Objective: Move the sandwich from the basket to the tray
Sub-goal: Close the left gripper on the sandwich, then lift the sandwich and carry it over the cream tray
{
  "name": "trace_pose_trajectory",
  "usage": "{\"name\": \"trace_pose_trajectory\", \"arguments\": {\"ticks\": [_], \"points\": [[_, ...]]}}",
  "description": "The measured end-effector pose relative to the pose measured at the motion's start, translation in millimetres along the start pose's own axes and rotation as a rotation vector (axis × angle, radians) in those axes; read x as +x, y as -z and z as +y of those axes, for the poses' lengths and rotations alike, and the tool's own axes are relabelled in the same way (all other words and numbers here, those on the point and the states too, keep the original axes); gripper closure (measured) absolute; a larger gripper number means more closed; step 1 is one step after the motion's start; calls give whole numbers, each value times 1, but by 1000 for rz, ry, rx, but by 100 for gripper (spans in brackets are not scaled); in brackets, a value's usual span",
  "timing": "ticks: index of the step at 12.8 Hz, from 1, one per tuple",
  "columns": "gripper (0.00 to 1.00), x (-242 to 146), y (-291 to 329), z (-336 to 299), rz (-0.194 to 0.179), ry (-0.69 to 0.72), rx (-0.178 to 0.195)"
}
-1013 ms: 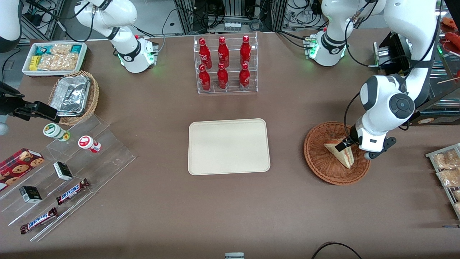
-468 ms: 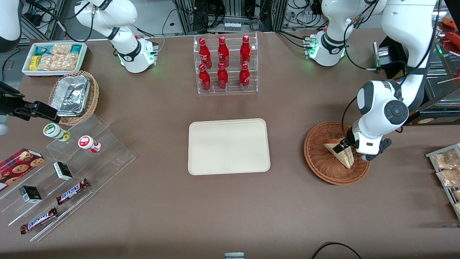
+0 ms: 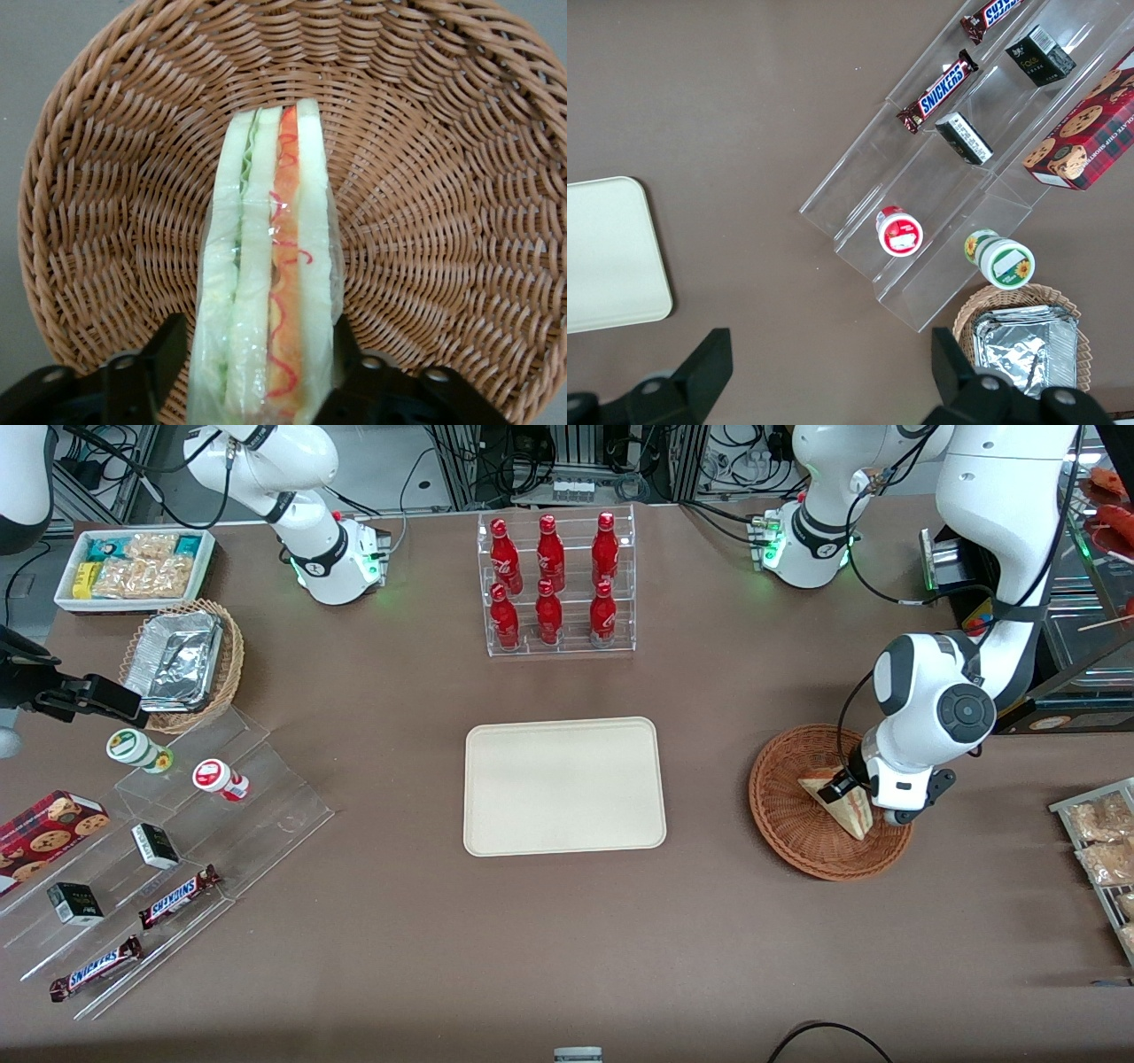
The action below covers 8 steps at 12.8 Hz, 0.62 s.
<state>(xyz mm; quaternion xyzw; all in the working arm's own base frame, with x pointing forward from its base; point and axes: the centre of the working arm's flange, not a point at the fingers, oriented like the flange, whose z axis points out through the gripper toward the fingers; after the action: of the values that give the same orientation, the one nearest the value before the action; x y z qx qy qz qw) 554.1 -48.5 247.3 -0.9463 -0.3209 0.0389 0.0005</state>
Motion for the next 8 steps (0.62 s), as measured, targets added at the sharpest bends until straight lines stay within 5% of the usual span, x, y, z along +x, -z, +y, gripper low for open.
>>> {"name": "trace_pose_trajectory", "arguments": {"ticks": [3,8], "points": [[63,4,14,5,-7,-2,7],[74,-11,67,54,-43,-155,47]]}}
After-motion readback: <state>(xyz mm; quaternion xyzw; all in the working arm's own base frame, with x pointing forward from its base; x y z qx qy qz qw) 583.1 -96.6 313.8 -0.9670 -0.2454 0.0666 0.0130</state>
